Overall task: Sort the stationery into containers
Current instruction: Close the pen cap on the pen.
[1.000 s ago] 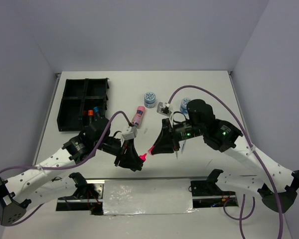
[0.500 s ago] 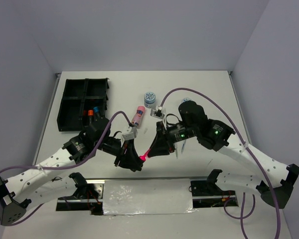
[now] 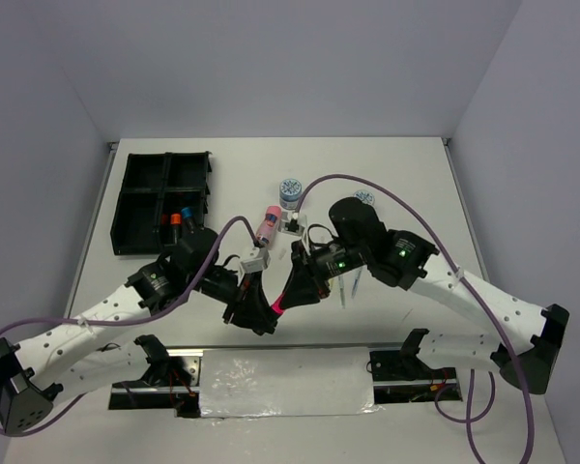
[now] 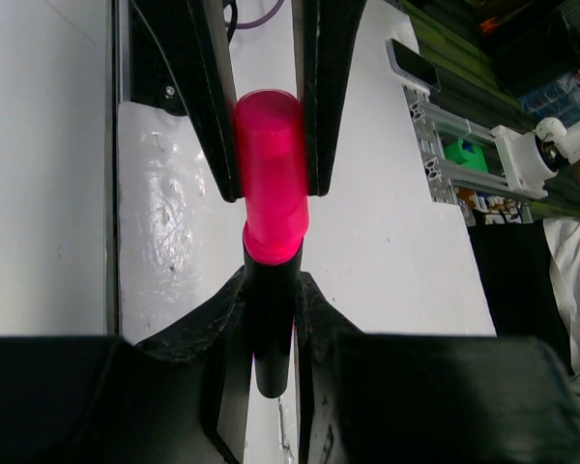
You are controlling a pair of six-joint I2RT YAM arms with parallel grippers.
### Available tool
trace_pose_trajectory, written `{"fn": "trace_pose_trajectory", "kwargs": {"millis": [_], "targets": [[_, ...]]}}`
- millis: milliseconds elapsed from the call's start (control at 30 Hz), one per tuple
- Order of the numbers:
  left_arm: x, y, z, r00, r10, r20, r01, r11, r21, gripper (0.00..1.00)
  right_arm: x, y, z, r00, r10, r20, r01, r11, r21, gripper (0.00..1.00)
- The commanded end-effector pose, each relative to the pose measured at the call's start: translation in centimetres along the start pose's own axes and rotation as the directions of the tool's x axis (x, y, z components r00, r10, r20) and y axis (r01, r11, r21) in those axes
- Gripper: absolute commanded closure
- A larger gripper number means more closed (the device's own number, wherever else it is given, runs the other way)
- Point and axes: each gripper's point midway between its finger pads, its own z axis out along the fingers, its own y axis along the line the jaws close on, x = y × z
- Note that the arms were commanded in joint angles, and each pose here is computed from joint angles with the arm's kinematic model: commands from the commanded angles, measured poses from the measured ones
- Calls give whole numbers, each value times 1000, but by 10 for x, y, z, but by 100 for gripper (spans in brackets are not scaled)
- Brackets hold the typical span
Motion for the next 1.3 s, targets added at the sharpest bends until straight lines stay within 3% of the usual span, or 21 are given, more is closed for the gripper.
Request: {"fn": "trace_pose_trajectory", "kwargs": {"millis": [0,133,433,600,800,1000,1267], "targets": [[-19,-15,-2,993,115,24,-116,992,56,100,0,8,3,999,-47,-22,46,998,-38,100],[-22,-15,-2,991,135,27,-136,990,48,100,20,4,13,997,-38,-71,35,998,-43,100],[-45,-13,-3,974,207,90,-208,978,1,100,33,1,41,1000,2,-5,-2,994,-111,100],[-57,-12,-9,958,263,114,-257,964,-66,100,53,-2,53,996,59,-61,-67,988,-138,100],[-76,-16,-20,912,390,125,-372,916,-149,100,78,10,66,986,78,-149,-115,959,-257,100],[-88,-15,-22,897,432,92,-419,898,-132,100,97,1,77,974,85,-208,-135,961,-241,100],[-123,-18,-40,818,536,209,-513,844,-157,100,101,5,93,976,100,-192,-154,944,-292,100]]}}
